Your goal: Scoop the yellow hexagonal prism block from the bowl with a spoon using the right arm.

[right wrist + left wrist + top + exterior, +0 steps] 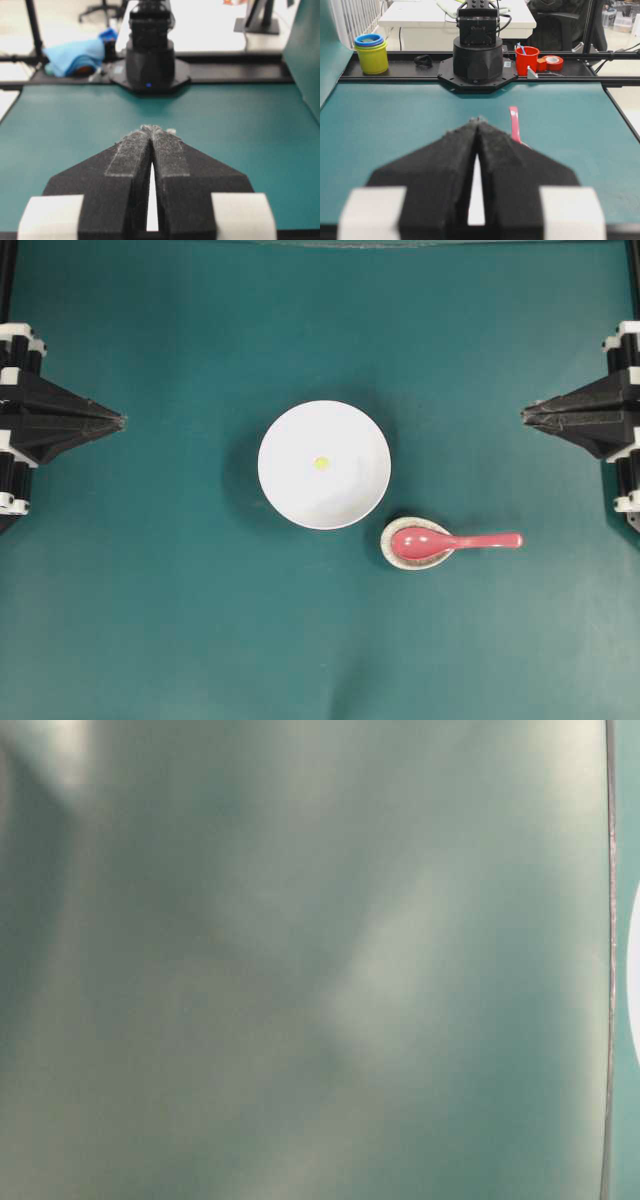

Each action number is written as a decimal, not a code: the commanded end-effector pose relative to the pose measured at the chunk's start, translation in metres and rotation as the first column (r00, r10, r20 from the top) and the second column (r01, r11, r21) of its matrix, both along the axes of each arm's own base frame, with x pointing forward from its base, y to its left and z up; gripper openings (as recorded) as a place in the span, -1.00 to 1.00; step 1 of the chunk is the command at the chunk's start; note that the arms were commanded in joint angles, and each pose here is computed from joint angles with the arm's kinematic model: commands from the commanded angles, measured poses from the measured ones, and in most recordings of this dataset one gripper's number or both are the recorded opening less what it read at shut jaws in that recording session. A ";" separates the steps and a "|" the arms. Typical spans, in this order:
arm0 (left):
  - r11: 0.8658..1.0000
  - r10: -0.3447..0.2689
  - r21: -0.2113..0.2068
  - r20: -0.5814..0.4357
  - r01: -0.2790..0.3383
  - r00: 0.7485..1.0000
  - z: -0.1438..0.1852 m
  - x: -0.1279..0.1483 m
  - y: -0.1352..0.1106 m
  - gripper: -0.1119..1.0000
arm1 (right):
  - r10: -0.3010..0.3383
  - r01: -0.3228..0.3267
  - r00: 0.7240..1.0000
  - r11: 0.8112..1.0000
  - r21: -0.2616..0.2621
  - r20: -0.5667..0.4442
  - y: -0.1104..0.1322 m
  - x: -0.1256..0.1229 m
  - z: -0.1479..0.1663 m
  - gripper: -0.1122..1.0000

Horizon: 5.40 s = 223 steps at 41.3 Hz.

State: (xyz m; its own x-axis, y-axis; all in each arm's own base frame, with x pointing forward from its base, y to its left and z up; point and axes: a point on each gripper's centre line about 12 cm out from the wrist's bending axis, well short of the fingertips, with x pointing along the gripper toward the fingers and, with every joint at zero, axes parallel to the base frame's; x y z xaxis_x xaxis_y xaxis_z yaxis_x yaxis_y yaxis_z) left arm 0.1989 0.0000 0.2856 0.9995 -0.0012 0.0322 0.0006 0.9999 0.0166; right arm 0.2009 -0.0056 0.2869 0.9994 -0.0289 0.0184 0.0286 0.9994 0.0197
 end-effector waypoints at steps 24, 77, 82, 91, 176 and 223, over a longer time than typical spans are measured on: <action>1.000 0.001 0.005 -0.005 -0.001 1.000 0.005 0.003 0.000 -0.80 | -0.012 0.035 0.978 0.994 0.104 -0.207 -0.001 0.027 -0.048 0.25; 1.000 0.001 -0.002 -0.037 -0.001 0.999 0.000 0.003 0.000 -0.80 | 0.074 -0.038 0.935 0.993 0.111 -0.346 0.078 0.034 -0.194 0.24; 1.000 0.001 -0.002 -0.040 -0.001 0.999 0.000 0.003 0.000 -0.80 | 0.063 -0.027 0.927 0.994 0.103 -0.371 0.076 0.032 -0.200 0.23; 1.000 0.001 -0.002 -0.044 -0.002 0.999 -0.001 0.003 0.000 -0.80 | 0.059 -0.023 0.922 0.995 0.097 -0.383 0.075 0.031 -0.202 0.23; 1.000 0.001 -0.003 -0.037 -0.002 0.999 0.002 0.002 0.000 -0.80 | 0.030 0.001 0.965 0.993 0.118 -0.261 0.056 0.043 -0.135 -0.34; 1.000 0.001 -0.005 -0.031 -0.001 1.000 0.003 0.001 0.000 -0.80 | 0.122 0.133 0.651 0.953 0.271 -0.749 -0.039 0.144 -0.068 -0.34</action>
